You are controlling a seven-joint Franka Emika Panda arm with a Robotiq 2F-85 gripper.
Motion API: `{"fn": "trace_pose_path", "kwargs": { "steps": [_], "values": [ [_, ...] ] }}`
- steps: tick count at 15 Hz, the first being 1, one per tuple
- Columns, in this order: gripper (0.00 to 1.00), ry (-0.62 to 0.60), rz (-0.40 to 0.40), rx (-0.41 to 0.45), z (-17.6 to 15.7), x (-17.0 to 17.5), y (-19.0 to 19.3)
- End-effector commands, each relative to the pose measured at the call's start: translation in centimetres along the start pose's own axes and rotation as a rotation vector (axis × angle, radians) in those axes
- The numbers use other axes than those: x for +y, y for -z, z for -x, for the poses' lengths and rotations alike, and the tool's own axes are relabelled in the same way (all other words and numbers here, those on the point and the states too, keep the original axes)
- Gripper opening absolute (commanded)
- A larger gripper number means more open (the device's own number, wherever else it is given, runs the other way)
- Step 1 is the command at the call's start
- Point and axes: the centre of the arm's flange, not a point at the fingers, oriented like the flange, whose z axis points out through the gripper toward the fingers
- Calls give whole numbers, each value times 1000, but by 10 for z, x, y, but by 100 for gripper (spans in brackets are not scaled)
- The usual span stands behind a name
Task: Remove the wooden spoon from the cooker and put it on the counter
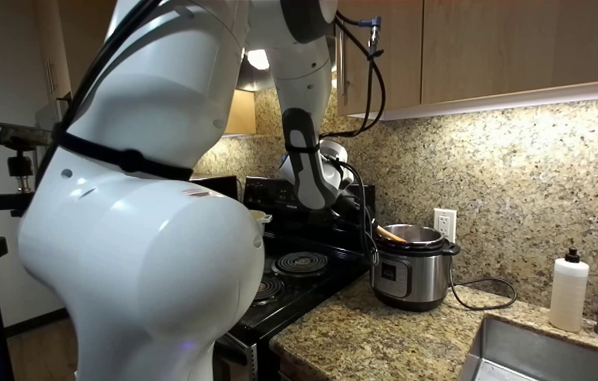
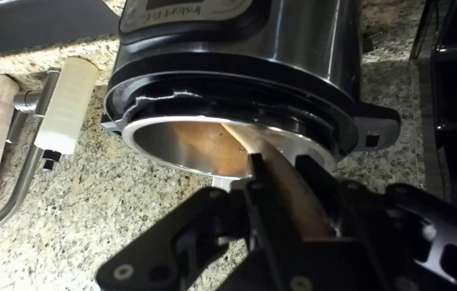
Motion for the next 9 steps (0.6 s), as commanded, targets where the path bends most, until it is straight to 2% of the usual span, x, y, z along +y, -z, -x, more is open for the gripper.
{"fn": "trace_pose_path", "kwargs": {
  "steps": [1,9],
  "values": [
    [10,8,31,5,-11,6,8],
    [10,51,54,-80,-19,0,43]
  ]
}}
